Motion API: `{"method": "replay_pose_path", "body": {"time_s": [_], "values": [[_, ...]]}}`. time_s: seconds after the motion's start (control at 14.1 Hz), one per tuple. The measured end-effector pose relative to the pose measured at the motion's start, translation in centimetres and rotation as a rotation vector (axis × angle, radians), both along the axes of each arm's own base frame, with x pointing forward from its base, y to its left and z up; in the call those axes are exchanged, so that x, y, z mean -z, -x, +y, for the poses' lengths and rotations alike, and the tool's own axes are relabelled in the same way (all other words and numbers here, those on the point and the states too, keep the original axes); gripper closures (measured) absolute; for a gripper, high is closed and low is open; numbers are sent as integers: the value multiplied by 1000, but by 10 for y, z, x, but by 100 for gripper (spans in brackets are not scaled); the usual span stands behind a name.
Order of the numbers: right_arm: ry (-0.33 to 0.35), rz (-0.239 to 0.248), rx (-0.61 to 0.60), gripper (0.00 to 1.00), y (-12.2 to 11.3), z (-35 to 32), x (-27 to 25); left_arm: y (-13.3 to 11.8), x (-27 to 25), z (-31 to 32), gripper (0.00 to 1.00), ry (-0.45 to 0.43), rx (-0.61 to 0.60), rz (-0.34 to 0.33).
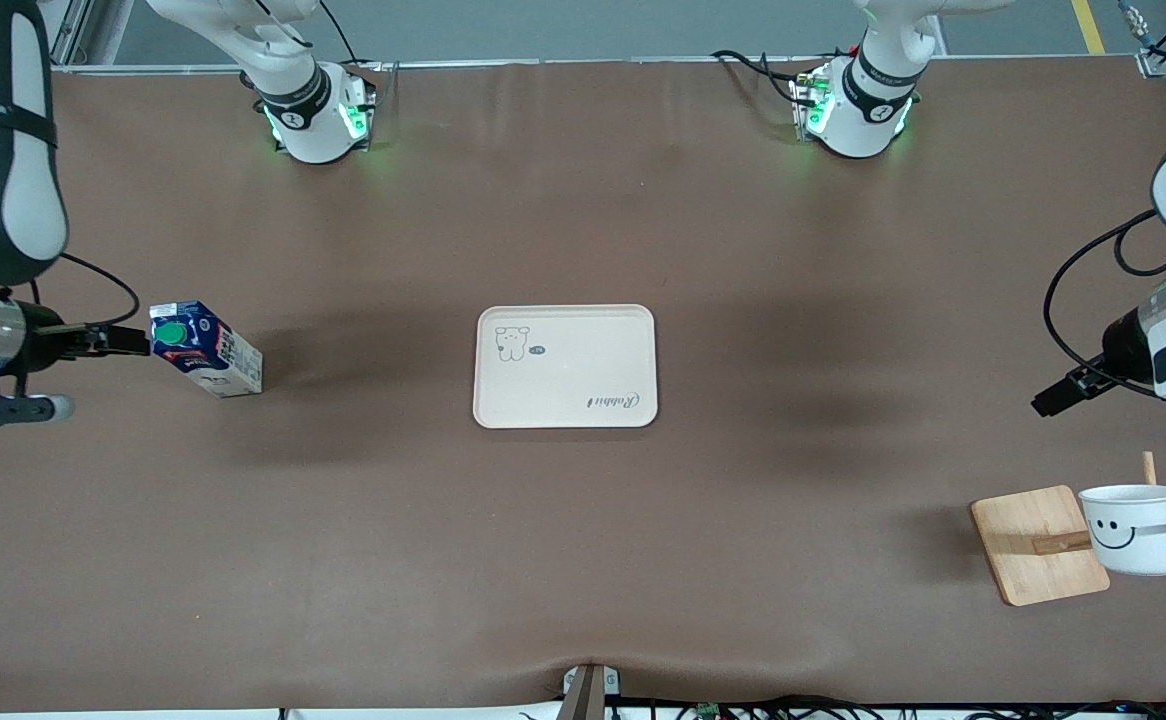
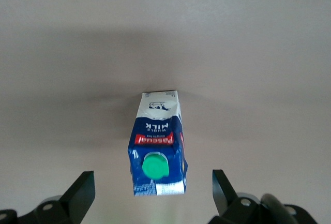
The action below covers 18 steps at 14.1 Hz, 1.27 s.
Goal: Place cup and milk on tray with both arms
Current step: 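Grasp the milk carton with the right gripper while the left gripper grasps the mug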
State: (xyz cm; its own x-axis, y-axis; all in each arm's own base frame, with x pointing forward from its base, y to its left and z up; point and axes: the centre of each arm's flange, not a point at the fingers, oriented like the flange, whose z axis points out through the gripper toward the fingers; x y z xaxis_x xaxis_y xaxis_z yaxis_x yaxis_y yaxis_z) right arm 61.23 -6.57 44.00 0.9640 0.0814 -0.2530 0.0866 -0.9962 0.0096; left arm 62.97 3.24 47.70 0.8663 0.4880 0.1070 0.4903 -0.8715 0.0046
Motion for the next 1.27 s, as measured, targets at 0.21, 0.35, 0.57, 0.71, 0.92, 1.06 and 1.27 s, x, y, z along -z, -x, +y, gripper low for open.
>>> {"method": "replay_pose_path", "body": {"time_s": [0.21,0.35,0.57,0.71,0.92,1.06,1.27], "values": [[-35,23,-125,0,6,-1,36,-4,8,5,0,-5,-59,-44],[-44,36,-147,0,11,-1,51,-12,17,9,5,-64,-43,-75],[-50,62,-149,0,20,-1,72,-24,39,10,9,-95,-24,-106],[-49,76,-134,0,24,-2,78,-33,44,10,21,-102,-12,-162],[-36,94,-80,0,30,-3,86,-42,46,10,25,-110,5,-229],[-36,114,-67,0,36,-3,94,-48,54,9,25,-111,14,-255],[-36,126,-60,0,44,-1,102,-54,72,8,36,-132,43,-264]]}}
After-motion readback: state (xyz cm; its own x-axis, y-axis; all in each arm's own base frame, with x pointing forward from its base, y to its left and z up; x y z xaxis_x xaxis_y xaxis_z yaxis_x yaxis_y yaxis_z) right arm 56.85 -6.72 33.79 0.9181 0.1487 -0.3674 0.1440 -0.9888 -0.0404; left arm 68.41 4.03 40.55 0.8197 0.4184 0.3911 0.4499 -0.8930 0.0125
